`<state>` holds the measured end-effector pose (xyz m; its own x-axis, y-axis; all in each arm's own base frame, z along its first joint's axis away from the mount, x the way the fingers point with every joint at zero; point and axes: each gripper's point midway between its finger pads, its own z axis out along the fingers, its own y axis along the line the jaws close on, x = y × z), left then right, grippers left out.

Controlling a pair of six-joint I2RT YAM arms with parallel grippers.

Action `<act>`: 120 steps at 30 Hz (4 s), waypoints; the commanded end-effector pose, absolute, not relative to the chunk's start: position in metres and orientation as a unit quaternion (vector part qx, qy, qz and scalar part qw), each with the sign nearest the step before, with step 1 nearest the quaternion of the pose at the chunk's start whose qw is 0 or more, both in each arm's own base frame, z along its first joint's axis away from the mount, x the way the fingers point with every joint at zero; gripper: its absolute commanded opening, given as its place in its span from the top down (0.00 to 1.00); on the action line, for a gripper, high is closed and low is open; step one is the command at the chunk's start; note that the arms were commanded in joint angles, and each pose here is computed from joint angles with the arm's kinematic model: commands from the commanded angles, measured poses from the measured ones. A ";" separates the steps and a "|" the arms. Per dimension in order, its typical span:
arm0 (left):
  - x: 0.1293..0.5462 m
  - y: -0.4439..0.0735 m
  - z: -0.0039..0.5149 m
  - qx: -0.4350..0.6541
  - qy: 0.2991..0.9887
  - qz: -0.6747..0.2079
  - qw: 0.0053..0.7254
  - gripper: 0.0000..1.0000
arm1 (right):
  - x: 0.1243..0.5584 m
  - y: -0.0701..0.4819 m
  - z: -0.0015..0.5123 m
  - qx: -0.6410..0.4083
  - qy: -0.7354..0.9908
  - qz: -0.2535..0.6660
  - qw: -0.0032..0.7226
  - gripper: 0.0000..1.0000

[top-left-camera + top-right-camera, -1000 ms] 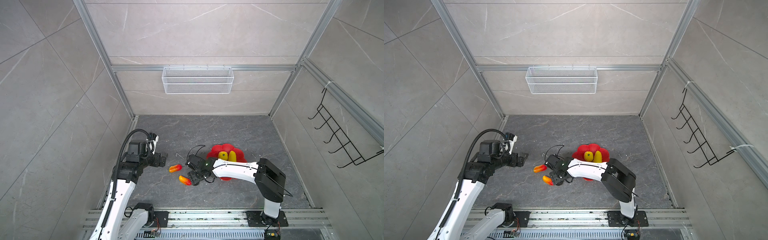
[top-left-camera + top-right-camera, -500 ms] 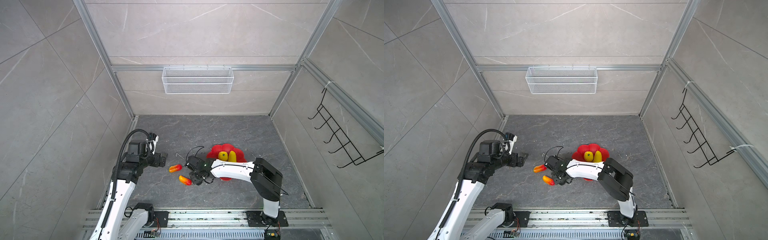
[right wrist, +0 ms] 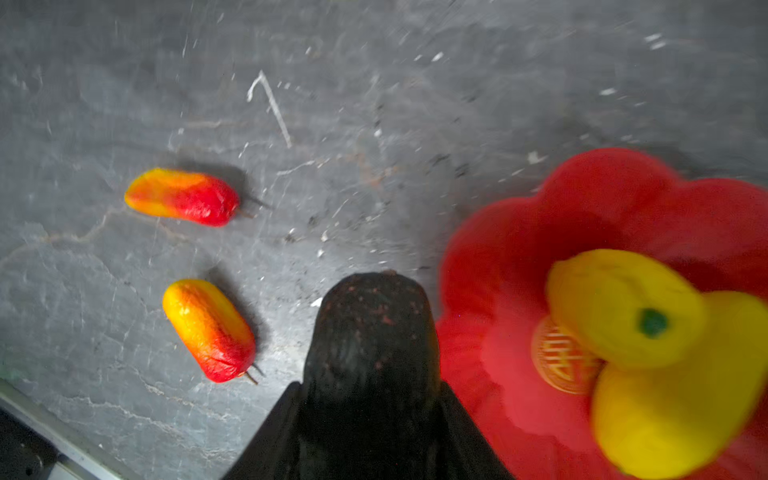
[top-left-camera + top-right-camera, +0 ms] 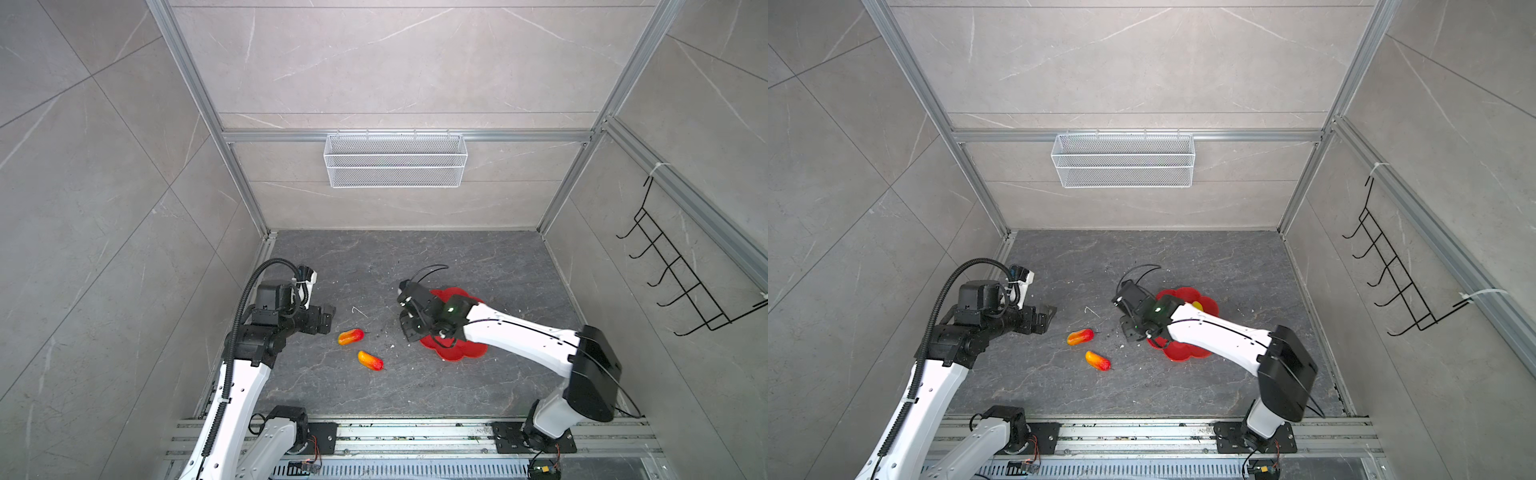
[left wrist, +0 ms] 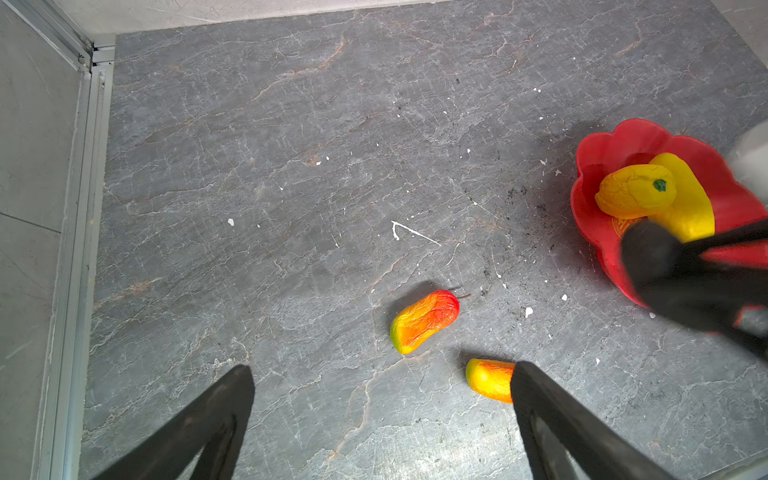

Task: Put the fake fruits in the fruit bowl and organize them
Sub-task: 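Carry the avocado into the red bowl and release it, then reach the right gripper to the nearer red-orange fruit and grasp it, then carry the red-orange fruit into the red bowl and release it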

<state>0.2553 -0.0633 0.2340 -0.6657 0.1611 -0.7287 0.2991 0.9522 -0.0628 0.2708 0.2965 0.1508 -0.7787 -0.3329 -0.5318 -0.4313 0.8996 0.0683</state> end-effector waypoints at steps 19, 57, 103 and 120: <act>0.256 -0.066 0.238 0.125 0.905 -0.098 0.395 0.00 | 0.245 0.168 0.072 -0.139 0.976 -0.009 0.165 0.64; 0.255 -0.065 0.239 0.124 0.905 -0.097 0.396 0.00 | 0.263 0.190 0.139 -0.191 0.958 0.017 0.212 0.07; 0.255 -0.066 0.239 0.126 0.904 -0.100 0.396 0.00 | 0.209 0.428 0.055 -0.434 0.875 0.117 0.183 0.84; 0.246 -0.070 0.249 0.127 0.896 -0.114 0.410 0.00 | 0.273 0.243 0.140 -0.231 0.945 0.032 0.230 0.82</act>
